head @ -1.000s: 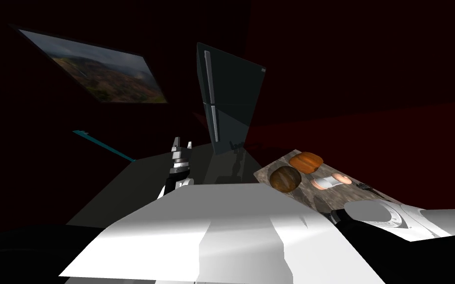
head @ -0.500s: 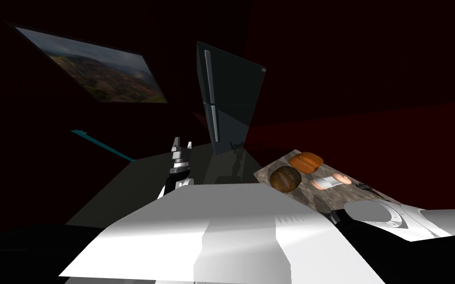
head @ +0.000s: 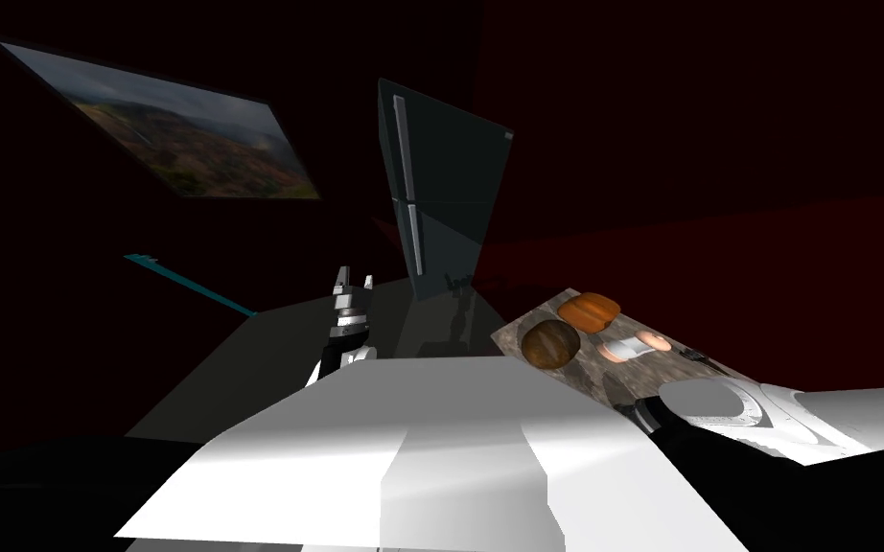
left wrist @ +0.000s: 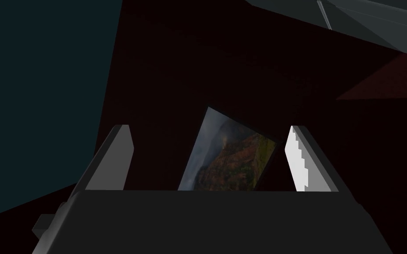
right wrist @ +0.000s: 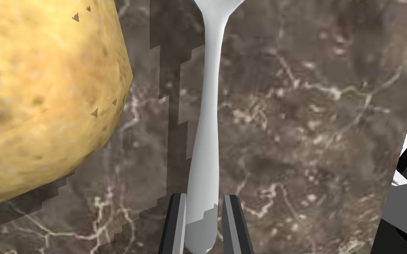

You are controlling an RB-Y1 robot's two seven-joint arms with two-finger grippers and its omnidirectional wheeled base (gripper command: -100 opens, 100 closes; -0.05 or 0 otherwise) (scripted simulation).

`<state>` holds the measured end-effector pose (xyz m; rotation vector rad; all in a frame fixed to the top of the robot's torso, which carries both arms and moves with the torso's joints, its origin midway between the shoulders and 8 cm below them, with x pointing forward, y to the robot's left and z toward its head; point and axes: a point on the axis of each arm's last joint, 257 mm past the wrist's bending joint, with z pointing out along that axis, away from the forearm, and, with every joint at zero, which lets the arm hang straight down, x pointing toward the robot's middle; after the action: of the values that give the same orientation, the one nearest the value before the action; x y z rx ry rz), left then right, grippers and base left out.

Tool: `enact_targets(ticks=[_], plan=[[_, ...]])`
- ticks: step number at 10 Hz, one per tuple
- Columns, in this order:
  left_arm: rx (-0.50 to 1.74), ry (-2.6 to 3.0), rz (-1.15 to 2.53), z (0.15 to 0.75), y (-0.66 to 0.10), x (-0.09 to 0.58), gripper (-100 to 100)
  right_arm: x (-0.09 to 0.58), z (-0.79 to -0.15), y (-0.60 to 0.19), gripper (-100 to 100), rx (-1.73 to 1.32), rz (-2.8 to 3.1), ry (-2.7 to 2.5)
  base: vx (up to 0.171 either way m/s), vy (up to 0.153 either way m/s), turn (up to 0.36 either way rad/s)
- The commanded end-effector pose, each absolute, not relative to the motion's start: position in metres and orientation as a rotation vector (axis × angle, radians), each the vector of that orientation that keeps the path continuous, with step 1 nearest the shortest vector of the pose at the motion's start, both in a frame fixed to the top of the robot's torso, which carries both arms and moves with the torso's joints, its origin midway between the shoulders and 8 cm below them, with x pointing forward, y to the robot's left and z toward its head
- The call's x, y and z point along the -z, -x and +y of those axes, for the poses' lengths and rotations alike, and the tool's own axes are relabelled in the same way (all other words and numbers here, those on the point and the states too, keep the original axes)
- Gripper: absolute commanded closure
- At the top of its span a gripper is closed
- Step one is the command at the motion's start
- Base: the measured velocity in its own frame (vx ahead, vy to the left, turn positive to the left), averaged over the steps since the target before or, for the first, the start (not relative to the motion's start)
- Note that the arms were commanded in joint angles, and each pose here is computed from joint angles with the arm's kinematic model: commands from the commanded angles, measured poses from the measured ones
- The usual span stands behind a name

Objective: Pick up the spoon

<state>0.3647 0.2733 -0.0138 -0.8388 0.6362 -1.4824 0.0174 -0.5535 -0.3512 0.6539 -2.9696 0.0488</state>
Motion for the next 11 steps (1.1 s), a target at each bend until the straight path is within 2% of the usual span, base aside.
enact_targets(ticks=[1,3,11], plan=[[1.482,0.839,0.636,0.273,-0.365,0.014,0,0.347,-0.552,-0.036,100,-0.047,-2.966,-0.681,-0.03,-0.003,-0.137],[1.482,0.839,0.636,0.273,-0.365,0.014,0,0.349,-0.551,-0.029,100,-0.039,-2.956,-0.673,-0.022,0.003,-0.018],[1.482,0.839,0.636,0.273,-0.365,0.014,0,0.33,-0.547,-0.085,100,-0.059,-2.948,-0.755,-0.023,-0.001,-0.064]])
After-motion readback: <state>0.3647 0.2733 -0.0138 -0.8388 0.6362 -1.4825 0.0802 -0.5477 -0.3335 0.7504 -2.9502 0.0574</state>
